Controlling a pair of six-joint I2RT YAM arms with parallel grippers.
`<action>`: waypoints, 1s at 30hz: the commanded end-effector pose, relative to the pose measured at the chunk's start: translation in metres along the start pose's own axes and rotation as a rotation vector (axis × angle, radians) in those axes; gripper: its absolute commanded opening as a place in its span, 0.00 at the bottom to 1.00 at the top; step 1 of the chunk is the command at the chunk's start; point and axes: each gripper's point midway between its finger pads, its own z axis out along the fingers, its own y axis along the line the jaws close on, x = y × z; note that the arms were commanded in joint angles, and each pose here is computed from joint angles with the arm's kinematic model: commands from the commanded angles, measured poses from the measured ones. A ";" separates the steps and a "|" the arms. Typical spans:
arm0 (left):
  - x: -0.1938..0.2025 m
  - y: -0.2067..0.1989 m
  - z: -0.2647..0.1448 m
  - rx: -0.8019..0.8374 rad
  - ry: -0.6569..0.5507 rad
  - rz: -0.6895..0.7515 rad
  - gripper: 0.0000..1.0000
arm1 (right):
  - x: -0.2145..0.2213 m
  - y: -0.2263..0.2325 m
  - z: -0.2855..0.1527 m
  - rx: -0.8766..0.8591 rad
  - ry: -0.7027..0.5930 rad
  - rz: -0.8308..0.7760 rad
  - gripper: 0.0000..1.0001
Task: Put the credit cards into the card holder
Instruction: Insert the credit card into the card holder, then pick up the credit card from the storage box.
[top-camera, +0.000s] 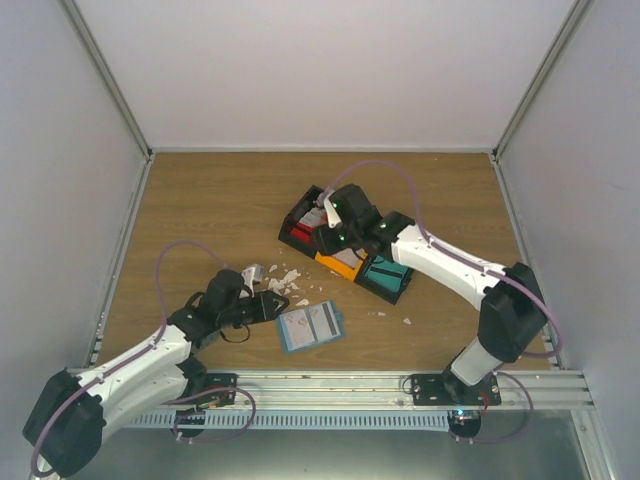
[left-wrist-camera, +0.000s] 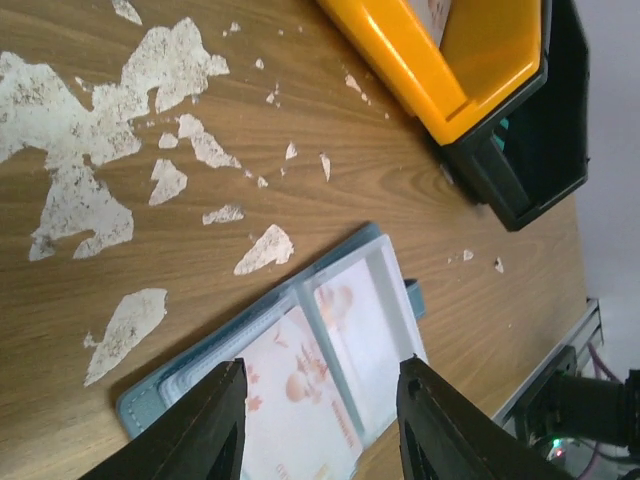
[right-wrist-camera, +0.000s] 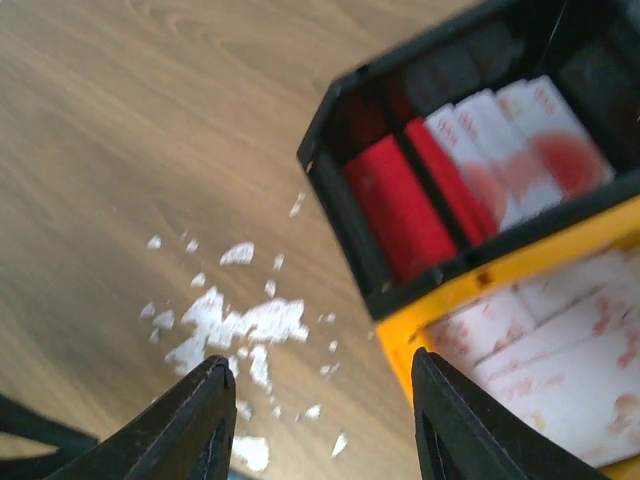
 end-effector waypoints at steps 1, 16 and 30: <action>-0.020 -0.009 -0.002 -0.004 -0.064 0.031 0.46 | -0.011 -0.017 0.019 0.076 0.052 -0.130 0.50; -0.092 -0.023 0.016 0.015 -0.190 0.000 0.37 | -0.031 -0.062 0.132 0.165 0.247 -0.313 0.46; -0.138 -0.003 0.058 -0.043 -0.235 -0.072 0.28 | -0.021 -0.091 0.169 0.169 0.371 -0.459 0.44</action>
